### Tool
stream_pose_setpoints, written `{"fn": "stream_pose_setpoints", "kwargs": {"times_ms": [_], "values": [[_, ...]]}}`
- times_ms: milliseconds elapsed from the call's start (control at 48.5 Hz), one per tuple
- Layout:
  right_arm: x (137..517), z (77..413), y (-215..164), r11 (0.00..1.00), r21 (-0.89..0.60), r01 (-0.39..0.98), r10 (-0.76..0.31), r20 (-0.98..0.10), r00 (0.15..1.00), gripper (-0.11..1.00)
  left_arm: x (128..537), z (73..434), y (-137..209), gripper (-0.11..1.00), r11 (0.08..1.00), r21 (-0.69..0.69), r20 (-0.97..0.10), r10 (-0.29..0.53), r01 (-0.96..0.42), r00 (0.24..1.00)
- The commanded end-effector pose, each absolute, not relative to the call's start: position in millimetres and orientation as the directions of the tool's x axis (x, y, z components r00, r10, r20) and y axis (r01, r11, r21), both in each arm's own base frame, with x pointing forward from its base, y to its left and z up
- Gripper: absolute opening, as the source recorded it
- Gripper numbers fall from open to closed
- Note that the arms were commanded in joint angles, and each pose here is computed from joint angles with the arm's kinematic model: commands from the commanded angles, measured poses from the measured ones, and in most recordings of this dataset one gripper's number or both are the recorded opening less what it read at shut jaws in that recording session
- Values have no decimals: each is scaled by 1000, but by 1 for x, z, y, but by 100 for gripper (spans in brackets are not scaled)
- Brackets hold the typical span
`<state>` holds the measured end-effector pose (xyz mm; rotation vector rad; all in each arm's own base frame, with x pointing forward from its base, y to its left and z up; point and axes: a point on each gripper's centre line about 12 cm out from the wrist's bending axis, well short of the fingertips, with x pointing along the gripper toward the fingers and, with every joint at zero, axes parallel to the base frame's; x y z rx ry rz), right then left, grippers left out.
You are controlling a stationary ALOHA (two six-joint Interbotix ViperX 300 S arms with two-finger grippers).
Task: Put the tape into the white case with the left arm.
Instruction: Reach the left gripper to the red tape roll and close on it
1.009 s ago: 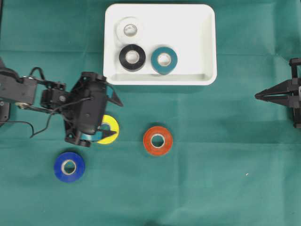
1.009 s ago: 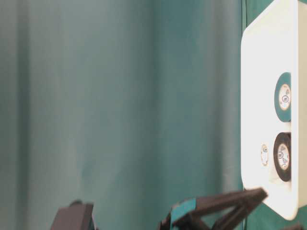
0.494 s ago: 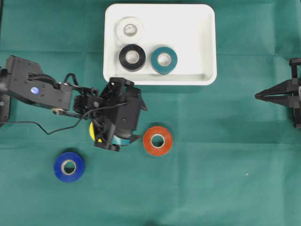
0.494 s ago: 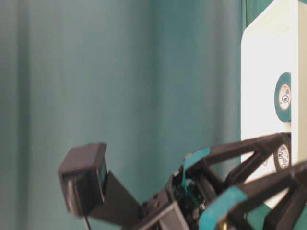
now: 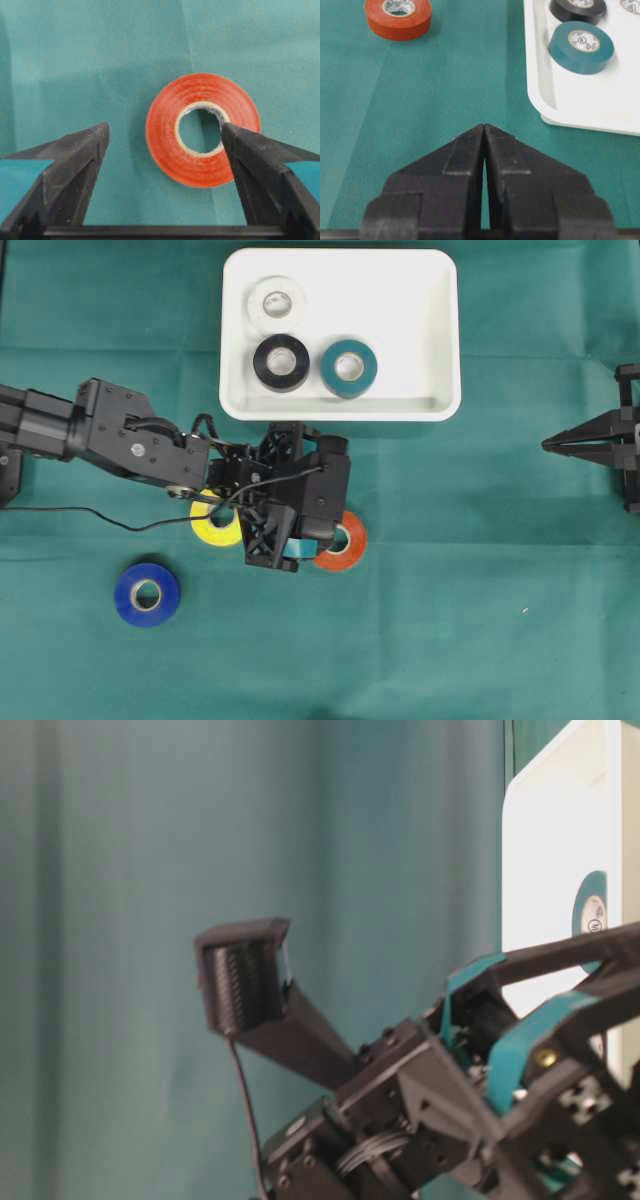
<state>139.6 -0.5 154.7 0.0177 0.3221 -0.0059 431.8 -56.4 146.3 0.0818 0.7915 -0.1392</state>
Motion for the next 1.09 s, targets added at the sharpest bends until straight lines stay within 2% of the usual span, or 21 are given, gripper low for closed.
{"fn": "stream_pose_setpoints", "kwargs": {"times_ms": [0, 268, 618, 721, 762, 824, 968, 989, 1071], "values": [[142, 159, -1, 1000, 15, 9, -4, -301, 954, -9, 440, 156, -60, 91, 987, 18, -697, -101, 158, 710], [142, 159, 0, 1000, 15, 8, -3, -302, 953, -9, 451, 140, -62, 91, 987, 19, -725, -98, 163, 681], [142, 159, 0, 1000, 15, 7, -3, -302, 953, -9, 464, 117, -48, 90, 991, 24, -752, -71, 135, 655], [142, 159, -1, 1000, 15, 9, -4, -303, 953, -9, 463, 114, -48, 87, 991, 24, -759, -70, 135, 647], [142, 160, 0, 1000, 15, 7, -2, -299, 954, -9, 463, 114, -48, 83, 991, 24, -760, -70, 135, 646], [142, 160, 0, 1000, 15, 7, -2, -299, 954, -9, 463, 115, -48, 72, 990, 24, -762, -70, 136, 644], [142, 160, 0, 1000, 15, 7, -2, -299, 954, -9, 460, 123, -47, 30, 990, 24, -760, -70, 136, 646], [142, 159, 0, 1000, 15, 7, -2, -301, 954, -9, 460, 123, -48, 27, 990, 24, -759, -72, 137, 647], [142, 159, 0, 1000, 15, 7, -3, -302, 953, -9, 459, 131, -48, 26, 990, 24, -755, -72, 137, 652]]}}
